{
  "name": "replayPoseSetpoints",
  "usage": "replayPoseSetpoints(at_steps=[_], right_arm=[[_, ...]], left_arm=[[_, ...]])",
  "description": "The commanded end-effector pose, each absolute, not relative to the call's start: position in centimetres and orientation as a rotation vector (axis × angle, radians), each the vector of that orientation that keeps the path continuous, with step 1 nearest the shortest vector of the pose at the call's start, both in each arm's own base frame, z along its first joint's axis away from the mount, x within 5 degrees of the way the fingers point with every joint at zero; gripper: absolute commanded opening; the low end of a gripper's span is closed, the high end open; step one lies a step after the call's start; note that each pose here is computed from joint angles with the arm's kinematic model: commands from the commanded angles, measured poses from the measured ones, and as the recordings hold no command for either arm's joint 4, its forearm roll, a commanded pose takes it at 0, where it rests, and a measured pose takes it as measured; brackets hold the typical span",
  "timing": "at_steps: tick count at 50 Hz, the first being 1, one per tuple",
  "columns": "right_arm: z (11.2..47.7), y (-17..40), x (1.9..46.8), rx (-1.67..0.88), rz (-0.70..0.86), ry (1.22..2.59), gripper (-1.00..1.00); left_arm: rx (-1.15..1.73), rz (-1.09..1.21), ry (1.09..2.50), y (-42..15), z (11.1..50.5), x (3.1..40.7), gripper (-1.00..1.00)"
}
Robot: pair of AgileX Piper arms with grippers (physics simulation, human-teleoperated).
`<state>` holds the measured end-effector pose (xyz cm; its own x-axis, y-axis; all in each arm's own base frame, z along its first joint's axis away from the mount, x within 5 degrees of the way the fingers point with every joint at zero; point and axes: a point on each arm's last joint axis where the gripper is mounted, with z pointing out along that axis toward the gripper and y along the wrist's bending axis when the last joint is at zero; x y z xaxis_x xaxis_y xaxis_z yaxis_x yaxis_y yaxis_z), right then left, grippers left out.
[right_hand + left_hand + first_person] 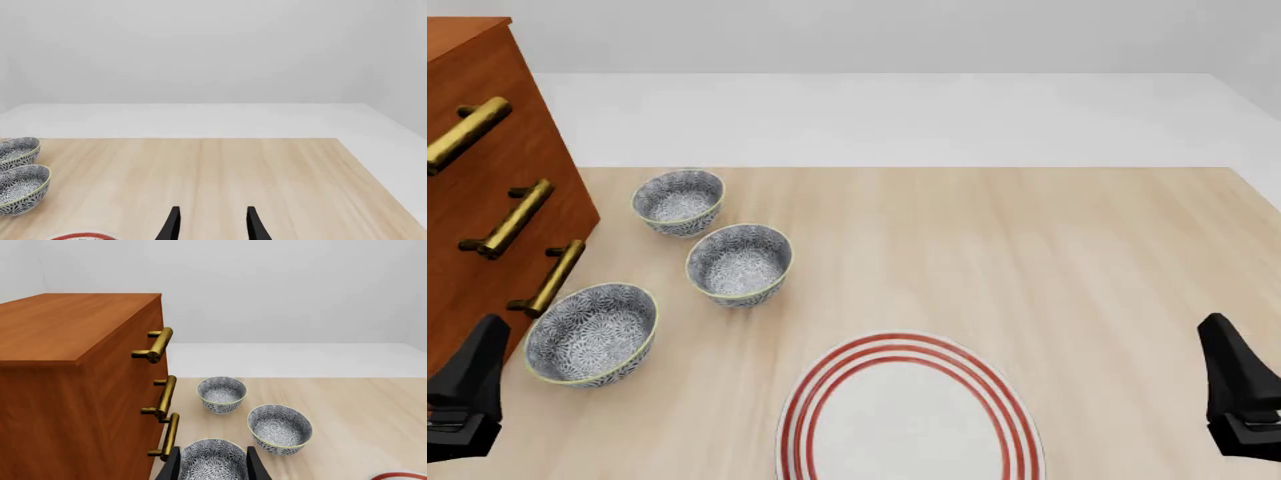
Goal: Pick up the bowl and put it in the middle on the plate.
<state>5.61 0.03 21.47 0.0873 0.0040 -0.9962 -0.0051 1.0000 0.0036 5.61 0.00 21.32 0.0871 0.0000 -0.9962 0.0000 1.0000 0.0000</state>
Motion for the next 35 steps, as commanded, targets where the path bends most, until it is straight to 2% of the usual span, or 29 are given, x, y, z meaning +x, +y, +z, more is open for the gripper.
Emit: replayPoseSetpoints(at_steps=[1,18,27,31,35], right_arm=[[21.5,0.1,5.6,-0.024,0.001,1.481,1.00],[23.0,0.2,5.3,-0.056,-0.004,1.447,1.00],[30.0,0.3,4.7,-0.122,-0.019,1.404,1.00],[32.7,0.4,5.4,-0.144,-0.040,1.413,1.00],[35.8,0.9,7.2,-0.176,0.004,1.464,1.00]], left_arm=[[0.000,0.000,1.484,0.0,21.3,5.6,1.00],[0.000,0.000,1.484,0.0,21.3,5.6,1.00],[0.000,0.000,1.484,0.0,21.3,5.6,1.00],[0.000,0.000,1.484,0.0,21.3,5.6,1.00],[0.000,0.000,1.484,0.0,21.3,5.6,1.00]])
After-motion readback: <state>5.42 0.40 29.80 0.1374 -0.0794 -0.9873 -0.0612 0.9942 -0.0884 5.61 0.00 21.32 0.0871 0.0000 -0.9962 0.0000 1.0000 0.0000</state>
